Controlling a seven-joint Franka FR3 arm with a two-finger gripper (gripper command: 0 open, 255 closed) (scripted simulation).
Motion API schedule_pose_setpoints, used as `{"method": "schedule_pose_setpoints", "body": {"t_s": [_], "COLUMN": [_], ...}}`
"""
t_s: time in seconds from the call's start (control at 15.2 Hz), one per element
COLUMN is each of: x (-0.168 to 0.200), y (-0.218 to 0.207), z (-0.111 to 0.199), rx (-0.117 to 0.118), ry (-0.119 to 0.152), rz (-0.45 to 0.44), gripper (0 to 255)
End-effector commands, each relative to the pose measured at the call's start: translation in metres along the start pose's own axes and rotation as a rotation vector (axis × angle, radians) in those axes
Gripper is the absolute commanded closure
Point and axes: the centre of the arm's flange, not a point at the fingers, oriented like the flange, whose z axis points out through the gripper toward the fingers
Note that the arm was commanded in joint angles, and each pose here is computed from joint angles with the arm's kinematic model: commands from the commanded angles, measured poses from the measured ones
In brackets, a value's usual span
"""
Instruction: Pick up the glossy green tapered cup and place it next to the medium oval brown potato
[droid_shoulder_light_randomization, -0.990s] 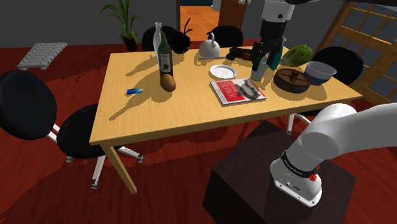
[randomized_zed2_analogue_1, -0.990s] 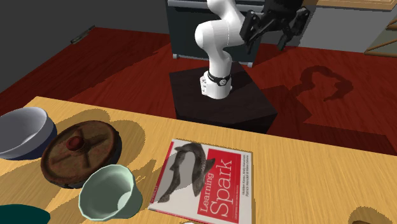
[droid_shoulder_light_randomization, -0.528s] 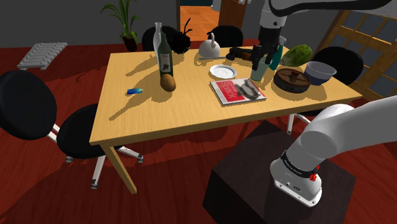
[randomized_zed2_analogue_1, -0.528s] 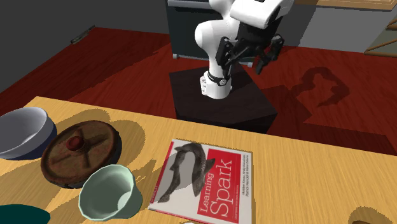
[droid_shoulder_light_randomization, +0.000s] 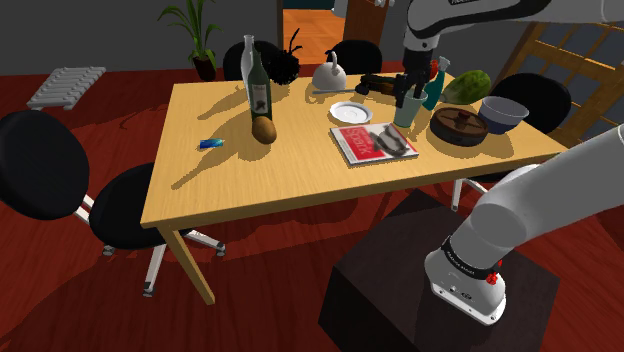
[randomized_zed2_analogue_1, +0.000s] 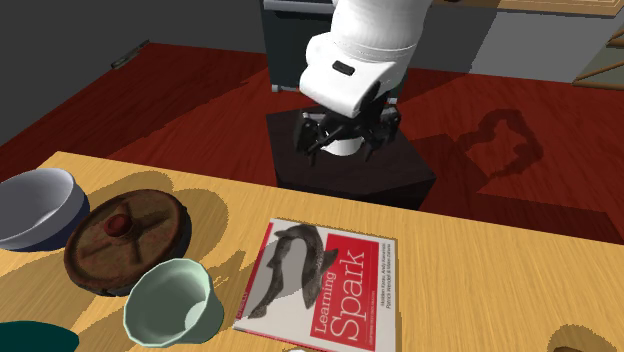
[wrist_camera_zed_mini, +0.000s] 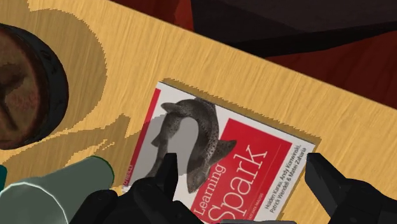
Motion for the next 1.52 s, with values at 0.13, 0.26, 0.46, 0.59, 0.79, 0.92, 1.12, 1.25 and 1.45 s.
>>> {"method": "schedule_pose_setpoints", "body": {"t_s": [0.13,0.26,0.46,0.59,0.79,0.92,1.12,1.25,1.45], "x": [0.027,0.040,0.061,0.075,0.097,0.111,0.132,0.146,0.153], "y": [0.037,0.056,0.085,0.104,0.133,0.152,0.181,0.200,0.210], "z": [0.019,0.028,0.041,0.050,0.062,0.070,0.082,0.089,0.103], "rx": [-0.023,-0.033,-0.050,-0.060,-0.077,-0.087,-0.104,-0.114,-0.119], "ry": [0.000,0.000,-0.001,-0.001,-0.002,-0.002,-0.002,-0.003,-0.003], "rz": [-0.006,-0.009,-0.013,-0.016,-0.021,-0.024,-0.028,-0.031,-0.032], "gripper": [0,0,0,0,0,0,0,0,0]}}
